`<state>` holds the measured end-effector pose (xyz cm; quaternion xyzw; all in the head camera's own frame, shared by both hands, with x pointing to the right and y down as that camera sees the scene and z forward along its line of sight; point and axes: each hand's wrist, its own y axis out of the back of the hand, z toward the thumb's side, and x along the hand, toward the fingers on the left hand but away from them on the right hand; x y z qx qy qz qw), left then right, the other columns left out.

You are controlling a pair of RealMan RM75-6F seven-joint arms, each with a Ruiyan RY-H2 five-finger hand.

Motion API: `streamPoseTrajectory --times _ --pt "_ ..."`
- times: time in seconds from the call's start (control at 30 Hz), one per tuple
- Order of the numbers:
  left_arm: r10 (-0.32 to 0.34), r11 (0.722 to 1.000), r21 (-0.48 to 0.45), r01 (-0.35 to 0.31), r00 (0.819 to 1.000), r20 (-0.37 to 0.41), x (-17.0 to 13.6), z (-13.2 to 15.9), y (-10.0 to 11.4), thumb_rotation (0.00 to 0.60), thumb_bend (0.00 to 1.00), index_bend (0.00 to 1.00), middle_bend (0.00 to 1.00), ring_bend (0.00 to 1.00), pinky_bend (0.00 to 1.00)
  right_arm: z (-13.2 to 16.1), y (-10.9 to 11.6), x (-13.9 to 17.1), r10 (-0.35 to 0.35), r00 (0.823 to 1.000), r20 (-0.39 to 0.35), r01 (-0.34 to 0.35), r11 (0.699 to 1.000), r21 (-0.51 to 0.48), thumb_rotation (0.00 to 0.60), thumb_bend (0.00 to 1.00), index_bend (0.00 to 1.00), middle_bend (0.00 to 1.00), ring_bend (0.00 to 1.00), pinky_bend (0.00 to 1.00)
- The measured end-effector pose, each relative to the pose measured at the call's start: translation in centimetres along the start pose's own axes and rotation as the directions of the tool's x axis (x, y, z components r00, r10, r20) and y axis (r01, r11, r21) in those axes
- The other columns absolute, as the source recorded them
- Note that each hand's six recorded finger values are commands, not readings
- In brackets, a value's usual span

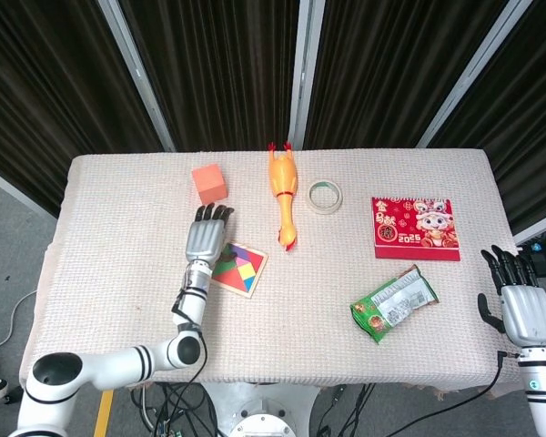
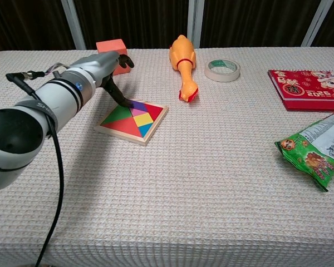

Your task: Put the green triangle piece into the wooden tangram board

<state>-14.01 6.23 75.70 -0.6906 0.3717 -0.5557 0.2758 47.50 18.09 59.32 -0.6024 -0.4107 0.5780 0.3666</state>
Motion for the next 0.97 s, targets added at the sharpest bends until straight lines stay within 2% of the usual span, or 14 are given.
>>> streamPoseTrajectory --times 0.3,0.4,0.53,0.6,0.77,0.87,0.97 --pt "0.013 1.0 -0.013 -0.013 1.0 -0.001 -0.5 -0.3 0.7 0.6 0.16 0.15 0.1 0.0 0.02 -0.2 0.1 0.1 -0.007 1.0 0.001 0.007 1.0 0.001 0.6 0.45 0.0 0.0 0.0 0.0" --pt "0.04 0.999 -0.03 -0.039 0.999 0.011 -0.8 -0.2 1.9 0.6 0.16 0.15 0.1 0.0 0.02 -0.2 0.3 0.2 -0.012 1.0 0.001 0.012 1.0 0.003 0.6 0.45 0.0 0.0 0.0 0.0" --pt "0.095 0.995 -0.041 -0.094 0.995 0.031 -2.0 -1.0 4.6 0.6 0.16 0.15 0.1 0.0 0.04 0.0 0.5 0.3 -0.019 1.0 -0.003 0.019 1.0 0.004 0.6 0.45 0.0 0.0 0.0 0.0" --pt "0.12 0.992 -0.041 -0.118 0.992 0.035 -2.9 -2.1 6.0 0.6 0.16 0.15 0.1 0.0 0.04 0.1 0.6 0.4 -0.025 1.0 -0.007 0.025 1.0 0.004 0.6 0.45 0.0 0.0 0.0 0.0" --pt "0.197 0.98 -0.001 -0.197 0.978 0.063 -7.0 -7.3 10.1 0.6 0.18 0.15 0.1 0.0 0.05 0.3 1.2 0.4 -0.052 0.999 -0.017 0.052 0.999 -0.001 0.6 0.45 0.0 0.0 0.0 0.0" --pt "0.237 0.967 0.071 -0.244 0.967 0.096 -9.9 -10.9 11.8 0.6 0.22 0.15 0.1 0.0 0.05 0.6 1.7 0.5 -0.074 0.997 -0.026 0.074 0.997 -0.003 0.6 0.44 0.0 0.0 0.0 0.0" --pt "0.238 0.953 0.157 -0.259 0.961 0.14 -13.4 -14.4 12.3 0.6 0.22 0.15 0.1 0.0 0.06 0.9 1.9 0.7 -0.082 0.996 -0.035 0.082 0.997 0.005 0.6 0.44 0.0 0.0 0.0 0.0"
